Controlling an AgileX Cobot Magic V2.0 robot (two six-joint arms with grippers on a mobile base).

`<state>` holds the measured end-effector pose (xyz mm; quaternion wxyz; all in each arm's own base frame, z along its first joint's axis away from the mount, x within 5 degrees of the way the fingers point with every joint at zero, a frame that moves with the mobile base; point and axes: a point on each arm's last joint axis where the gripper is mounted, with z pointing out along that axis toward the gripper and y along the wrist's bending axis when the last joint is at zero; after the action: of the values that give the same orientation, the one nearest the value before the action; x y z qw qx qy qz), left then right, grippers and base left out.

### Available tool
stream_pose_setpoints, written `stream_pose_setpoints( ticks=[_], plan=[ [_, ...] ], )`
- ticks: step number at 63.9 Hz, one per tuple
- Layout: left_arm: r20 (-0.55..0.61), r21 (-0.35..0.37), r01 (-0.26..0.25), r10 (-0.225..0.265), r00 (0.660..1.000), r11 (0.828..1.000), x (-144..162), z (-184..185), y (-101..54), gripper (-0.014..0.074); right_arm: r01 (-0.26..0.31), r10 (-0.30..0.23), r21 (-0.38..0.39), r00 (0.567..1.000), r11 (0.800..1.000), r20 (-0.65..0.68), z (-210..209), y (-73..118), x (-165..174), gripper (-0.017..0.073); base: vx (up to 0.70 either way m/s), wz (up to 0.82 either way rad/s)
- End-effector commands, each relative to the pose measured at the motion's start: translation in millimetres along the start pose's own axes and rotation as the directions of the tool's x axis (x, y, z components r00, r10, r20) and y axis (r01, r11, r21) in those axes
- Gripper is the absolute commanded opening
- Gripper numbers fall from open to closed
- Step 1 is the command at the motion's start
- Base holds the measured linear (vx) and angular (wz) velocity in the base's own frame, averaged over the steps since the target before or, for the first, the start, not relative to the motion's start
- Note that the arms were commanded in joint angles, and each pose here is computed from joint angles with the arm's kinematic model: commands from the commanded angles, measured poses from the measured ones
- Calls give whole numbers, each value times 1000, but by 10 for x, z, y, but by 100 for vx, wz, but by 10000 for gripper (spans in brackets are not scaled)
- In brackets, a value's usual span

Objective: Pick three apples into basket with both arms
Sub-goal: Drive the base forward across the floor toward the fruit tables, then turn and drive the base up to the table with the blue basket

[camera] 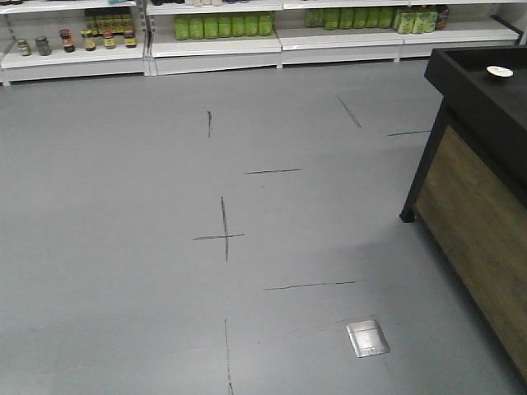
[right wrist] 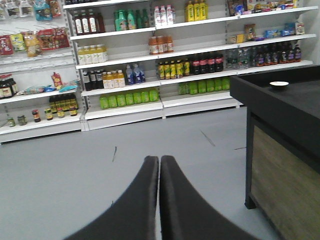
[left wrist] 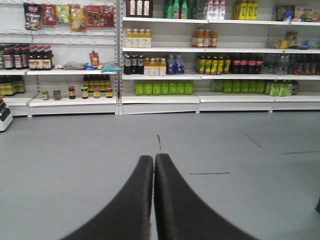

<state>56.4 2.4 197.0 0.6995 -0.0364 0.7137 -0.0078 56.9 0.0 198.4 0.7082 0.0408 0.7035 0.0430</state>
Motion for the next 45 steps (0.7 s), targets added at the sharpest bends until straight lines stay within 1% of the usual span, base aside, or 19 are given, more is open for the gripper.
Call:
stream_pose_setpoints(
  ticks=[1,21,45],
  plan=[
    [58,9,12,-12,998,1000,10,0,-3,-6,20,-19,-4,998,1000,65,-5,3,-23,-4,18,-34],
    [58,9,12,-12,998,1000,10,0,-3,-6,20,-19,-4,998,1000,65,-5,3,-23,-4,15,-38],
    [58,9,12,-12,998,1000,10,0,-3,-6,20,-19,-4,998,1000,65,-5,3,-23,-4,11,-47]
  ],
)
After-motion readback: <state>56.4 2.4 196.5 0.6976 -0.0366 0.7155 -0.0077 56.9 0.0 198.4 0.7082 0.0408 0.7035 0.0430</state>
